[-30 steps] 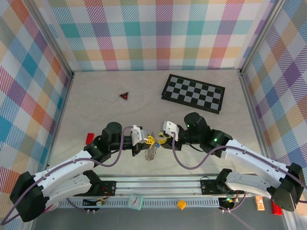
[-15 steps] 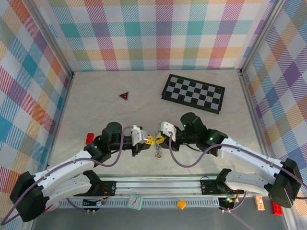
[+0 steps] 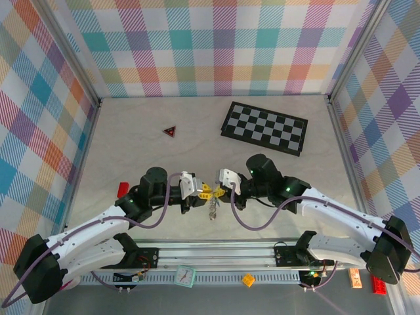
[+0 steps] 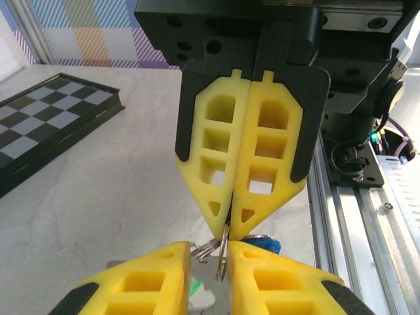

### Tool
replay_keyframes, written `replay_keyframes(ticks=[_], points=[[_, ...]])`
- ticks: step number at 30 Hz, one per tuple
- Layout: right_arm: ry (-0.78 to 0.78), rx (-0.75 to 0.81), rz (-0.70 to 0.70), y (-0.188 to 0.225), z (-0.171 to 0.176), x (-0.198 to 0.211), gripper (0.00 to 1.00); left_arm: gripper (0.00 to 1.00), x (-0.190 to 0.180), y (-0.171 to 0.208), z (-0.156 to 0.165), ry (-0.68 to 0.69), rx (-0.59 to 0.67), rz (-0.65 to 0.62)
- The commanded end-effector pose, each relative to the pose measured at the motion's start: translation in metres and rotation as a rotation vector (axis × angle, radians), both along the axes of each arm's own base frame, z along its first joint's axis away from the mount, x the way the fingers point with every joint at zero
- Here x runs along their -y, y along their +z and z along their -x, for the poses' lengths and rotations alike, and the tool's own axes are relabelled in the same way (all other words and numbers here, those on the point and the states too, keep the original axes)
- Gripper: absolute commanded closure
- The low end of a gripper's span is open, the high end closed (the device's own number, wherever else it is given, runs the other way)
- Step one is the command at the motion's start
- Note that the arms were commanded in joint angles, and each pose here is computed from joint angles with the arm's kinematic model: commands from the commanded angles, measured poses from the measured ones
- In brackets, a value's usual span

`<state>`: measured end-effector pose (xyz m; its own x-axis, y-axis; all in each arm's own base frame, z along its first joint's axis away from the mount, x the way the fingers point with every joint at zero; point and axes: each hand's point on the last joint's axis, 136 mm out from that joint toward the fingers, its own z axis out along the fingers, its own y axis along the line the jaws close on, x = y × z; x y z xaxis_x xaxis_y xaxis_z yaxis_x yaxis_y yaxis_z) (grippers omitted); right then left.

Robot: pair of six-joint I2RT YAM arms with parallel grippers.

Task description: Put the keys on the keyring

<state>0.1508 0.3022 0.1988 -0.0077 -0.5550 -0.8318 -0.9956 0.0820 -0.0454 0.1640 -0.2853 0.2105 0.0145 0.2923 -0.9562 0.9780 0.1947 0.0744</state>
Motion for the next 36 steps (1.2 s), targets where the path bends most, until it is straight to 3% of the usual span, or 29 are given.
replay_keyframes(ticks=[1,18,20,24,26,28,30,36], points=[[0.045,0.034,0.061,0.009,0.001,0.003,1.00,0.79,0.000,0.008,0.001,-0.009,0.034,-0.034],[0.110,0.044,0.092,0.027,0.005,-0.012,1.00,0.80,0.006,0.008,0.003,-0.061,0.019,-0.079],[0.119,0.045,0.090,0.029,0.006,-0.014,1.00,0.83,0.007,0.008,0.004,-0.068,0.020,-0.082],[0.123,0.042,0.104,0.028,0.007,-0.016,1.00,1.00,0.007,0.011,0.004,-0.073,0.040,-0.079],[0.102,0.050,0.102,0.029,0.005,-0.014,1.00,1.00,0.006,0.011,0.005,-0.073,0.044,-0.083],[0.064,0.064,0.084,0.031,0.002,-0.010,0.83,1.00,0.005,0.011,0.006,-0.073,0.044,-0.083],[0.034,0.075,0.070,0.030,0.001,-0.006,0.73,1.00,0.004,0.011,0.007,-0.072,0.045,-0.075],[-0.025,0.037,0.057,0.015,0.004,0.006,0.67,1.00,0.006,0.014,0.006,-0.060,0.035,-0.024]])
